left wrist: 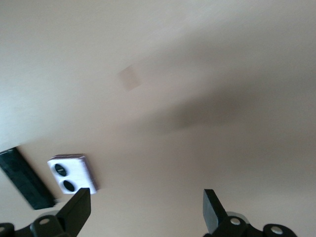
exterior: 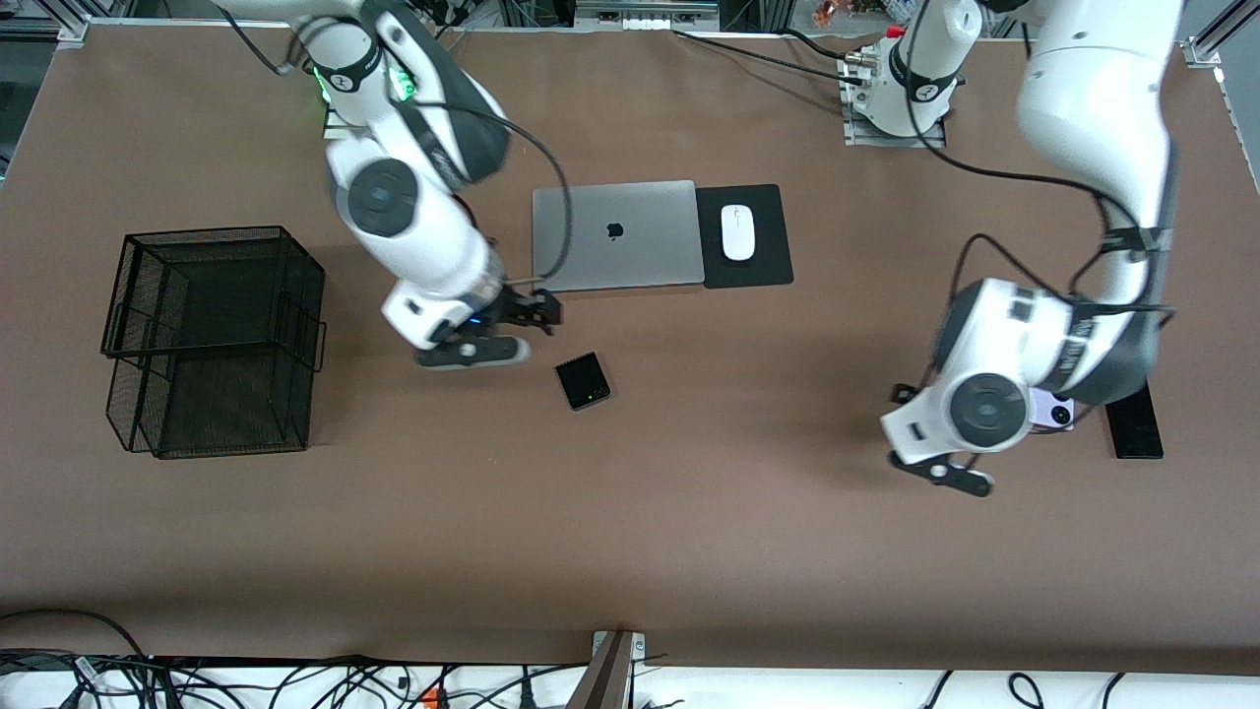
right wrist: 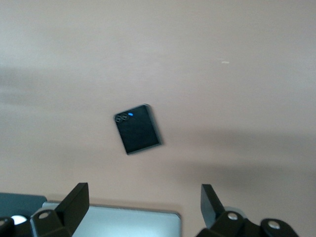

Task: Place phones with both arms
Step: 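Reach the right gripper to the flip phone while the left gripper returns, then grasp the black phone with the right gripper while the left gripper grasps the white phone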

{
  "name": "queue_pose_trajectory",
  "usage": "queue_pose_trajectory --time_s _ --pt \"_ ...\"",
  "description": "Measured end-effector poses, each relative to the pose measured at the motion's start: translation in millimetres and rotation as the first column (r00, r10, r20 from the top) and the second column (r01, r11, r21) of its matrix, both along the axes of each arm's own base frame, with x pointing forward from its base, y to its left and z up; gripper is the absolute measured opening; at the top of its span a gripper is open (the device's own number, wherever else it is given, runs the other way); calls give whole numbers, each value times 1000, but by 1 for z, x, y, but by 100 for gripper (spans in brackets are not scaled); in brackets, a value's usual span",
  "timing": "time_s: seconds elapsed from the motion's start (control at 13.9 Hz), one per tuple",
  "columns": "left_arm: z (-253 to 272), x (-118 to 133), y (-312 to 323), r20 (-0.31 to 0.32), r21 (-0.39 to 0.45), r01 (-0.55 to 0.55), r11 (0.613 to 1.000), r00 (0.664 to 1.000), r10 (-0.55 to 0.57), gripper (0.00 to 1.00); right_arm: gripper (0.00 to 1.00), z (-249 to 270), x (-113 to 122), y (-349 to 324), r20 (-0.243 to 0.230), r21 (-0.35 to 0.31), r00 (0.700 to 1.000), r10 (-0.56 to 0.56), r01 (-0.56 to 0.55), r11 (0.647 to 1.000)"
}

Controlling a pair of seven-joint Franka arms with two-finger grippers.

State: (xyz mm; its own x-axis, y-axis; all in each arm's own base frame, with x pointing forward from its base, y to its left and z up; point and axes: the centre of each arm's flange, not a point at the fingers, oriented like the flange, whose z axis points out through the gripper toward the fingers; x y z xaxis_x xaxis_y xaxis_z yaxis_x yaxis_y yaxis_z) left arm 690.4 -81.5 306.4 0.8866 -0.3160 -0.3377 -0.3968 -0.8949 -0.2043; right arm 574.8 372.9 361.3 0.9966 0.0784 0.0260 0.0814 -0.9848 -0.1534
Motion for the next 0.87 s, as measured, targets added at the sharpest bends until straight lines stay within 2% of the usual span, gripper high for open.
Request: queue_pose_trajectory --time_s 0.22,0.36,0.65,0.87 --pt "11 2 65 -14 -33 37 999 999 -38 100 100 -53 -1 23 10 32 1000 20 -20 999" --pt "6 5 103 18 -56 47 997 999 -47 100 100 -76 -8 42 33 40 998 53 -54 998" --pt "-34 -4 183 134 -109 25 994 991 -10 100 100 -110 -17 54 62 -23 988 142 -141 990" --pt "-43 -15 219 149 -181 -62 982 985 89 100 100 -124 -14 48 94 -101 972 215 -206 973"
